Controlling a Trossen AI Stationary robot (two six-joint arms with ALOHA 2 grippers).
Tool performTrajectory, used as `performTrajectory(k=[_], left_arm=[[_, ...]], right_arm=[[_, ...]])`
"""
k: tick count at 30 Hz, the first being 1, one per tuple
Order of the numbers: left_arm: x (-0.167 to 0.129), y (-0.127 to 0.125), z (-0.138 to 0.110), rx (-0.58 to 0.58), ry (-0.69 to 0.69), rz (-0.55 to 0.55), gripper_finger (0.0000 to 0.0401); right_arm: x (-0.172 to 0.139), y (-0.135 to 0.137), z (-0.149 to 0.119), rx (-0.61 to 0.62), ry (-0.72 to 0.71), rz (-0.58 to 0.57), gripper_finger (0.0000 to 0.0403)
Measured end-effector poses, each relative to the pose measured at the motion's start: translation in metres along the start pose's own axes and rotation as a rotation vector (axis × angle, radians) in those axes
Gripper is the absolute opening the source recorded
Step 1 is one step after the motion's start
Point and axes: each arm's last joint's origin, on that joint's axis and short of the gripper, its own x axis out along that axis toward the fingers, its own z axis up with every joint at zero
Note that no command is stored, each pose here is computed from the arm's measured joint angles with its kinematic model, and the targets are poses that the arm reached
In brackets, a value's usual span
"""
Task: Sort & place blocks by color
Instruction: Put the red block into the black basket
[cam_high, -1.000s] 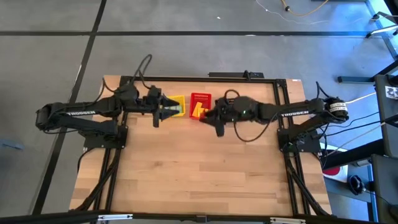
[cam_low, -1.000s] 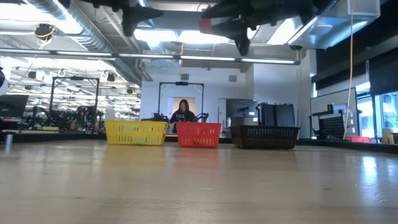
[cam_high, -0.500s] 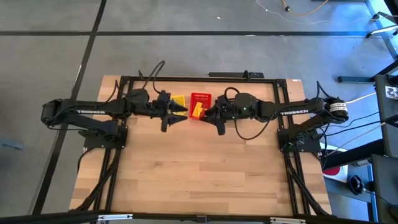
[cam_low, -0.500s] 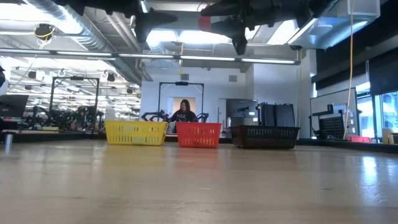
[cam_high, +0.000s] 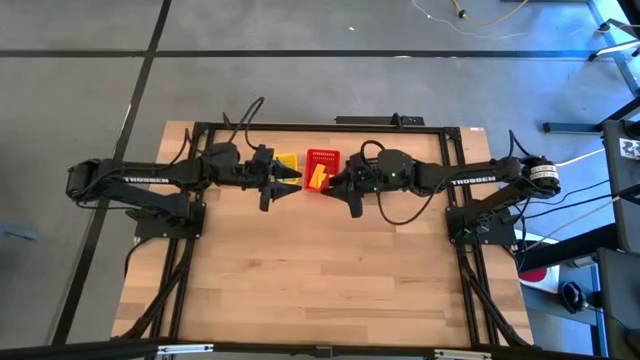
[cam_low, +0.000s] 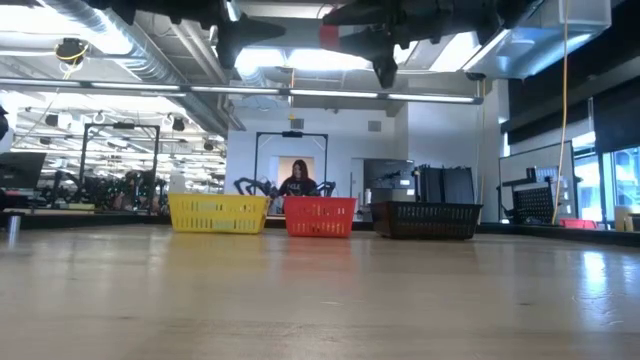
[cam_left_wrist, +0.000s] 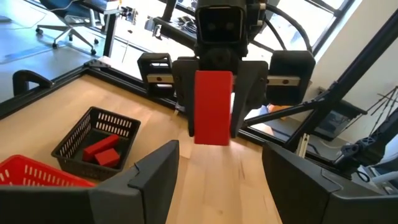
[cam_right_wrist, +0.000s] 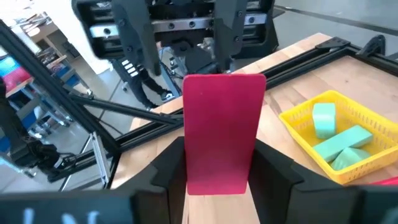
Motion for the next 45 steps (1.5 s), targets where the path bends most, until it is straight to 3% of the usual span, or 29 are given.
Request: performTrajectory(k=[26, 29, 33, 37, 42, 45], left_arm=[[0.000, 0.000, 0.000, 0.001, -0.002, 0.006, 0.0222], [0.000, 0.000, 0.000, 0.001, -0.002, 0.006, 0.0222], [0.000, 0.000, 0.000, 0.001, -0.002, 0.006, 0.0222], [0.000, 0.000, 0.000, 0.001, -0.002, 0.007, 0.0222], [0.000, 0.000, 0.000, 0.001, -0.003, 0.007, 0.0222], [0.000, 0.000, 0.000, 0.001, -0.003, 0.008, 0.0222]], right_arm=[[-0.001, -0.007, -0.003, -0.026, 0.067, -0.011, 0.0132], [-0.005, -0.021, 0.007, -0.004, 0.141, -0.153, 0.0132], [-0.022, -0.047, 0.022, 0.003, 0.327, -0.476, 0.0132], [-0.041, -0.091, 0.015, 0.153, 0.572, -0.703, 0.0132], [-0.046, -0.139, -0.017, 0.332, 0.803, -0.804, 0.0132], [-0.035, -0.158, -0.033, 0.388, 0.861, -0.782, 0.0132]])
